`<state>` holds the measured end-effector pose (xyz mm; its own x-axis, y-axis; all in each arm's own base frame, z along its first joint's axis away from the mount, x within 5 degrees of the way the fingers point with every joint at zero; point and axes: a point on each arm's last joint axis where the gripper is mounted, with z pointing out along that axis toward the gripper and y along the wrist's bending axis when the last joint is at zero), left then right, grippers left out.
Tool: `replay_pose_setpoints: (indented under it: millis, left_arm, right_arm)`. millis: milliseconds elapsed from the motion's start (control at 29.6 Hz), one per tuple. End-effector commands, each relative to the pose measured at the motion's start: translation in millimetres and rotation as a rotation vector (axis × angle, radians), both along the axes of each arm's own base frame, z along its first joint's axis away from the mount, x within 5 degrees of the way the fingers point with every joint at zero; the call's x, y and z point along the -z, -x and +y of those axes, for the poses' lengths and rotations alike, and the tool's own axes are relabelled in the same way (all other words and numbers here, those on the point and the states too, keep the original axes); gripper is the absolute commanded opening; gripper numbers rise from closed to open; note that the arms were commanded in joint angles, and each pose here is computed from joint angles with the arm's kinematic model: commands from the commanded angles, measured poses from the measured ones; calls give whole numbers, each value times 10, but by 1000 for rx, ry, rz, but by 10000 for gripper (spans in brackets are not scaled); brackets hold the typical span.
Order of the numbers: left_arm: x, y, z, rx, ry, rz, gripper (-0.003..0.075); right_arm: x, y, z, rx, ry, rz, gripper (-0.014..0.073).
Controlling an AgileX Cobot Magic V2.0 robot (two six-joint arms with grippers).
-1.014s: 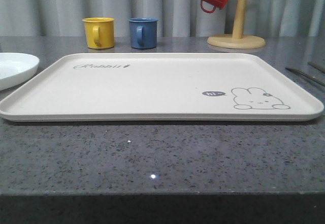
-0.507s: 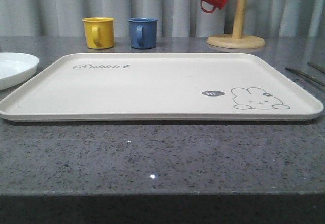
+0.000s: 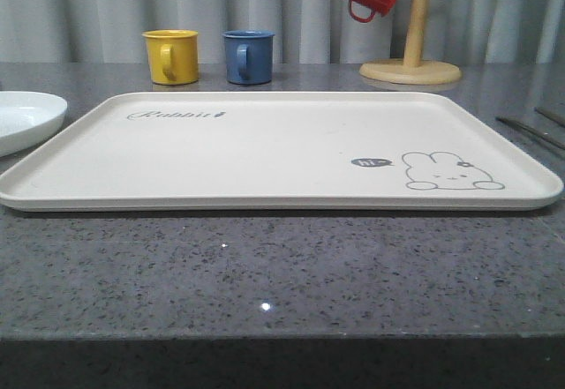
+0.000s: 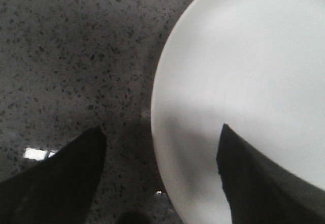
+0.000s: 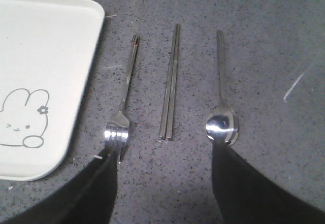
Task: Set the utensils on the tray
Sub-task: 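Grip the plate rim with the left gripper and slide it onto the tray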
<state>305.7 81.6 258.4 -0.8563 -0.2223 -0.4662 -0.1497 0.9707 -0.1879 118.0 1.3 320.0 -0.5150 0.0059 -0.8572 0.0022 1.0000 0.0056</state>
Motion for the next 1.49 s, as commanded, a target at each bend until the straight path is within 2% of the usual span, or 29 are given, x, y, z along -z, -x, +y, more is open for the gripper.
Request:
replay_pose_setpoints:
  millis: [0,270,439,575,777,879,980,1115,1250,1453]
  left_arm:
    - [-165,-62,18,-25,-8,-92,382]
    - [-120,-80,23,-24,-3,-77,114]
    - [-111,-82,24,-24,-2,-73,-15]
    - [-206,-44,7,-20,-7,-94,-18]
    - [-599,99,-105,2,-22,-204,-18]
    - [-788,130,-312,106,2,-254,-18]
    - [-860,101,-587,230,44,-281,-18]
    - [-803,7,-965,338,62,-291,-18]
    - [-613,-134,-1325,421,102,-261,-18]
    - [-301,-272,-1663,496,122,-188,-18]
  right_arm:
    - [-157,-41,-8,-3,21,-94,444]
    - [-157,-41,-8,-3,21,-94,444]
    - [-157,-41,-8,-3,21,-94,444]
    - [-157,-41,-8,-3,21,-94,444]
    - [-157,-41,-8,-3,21,-94,444]
    - [-157,-41,-8,-3,21,-94,444]
    - [-157,-41,-8,-3,21,-94,444]
    - [-157,-41,-8,-3,21,-94,444]
    - [-157,-41,-8,-3,21,-94,444]
    - [-157,-41,-8,-3,21,-94,444]
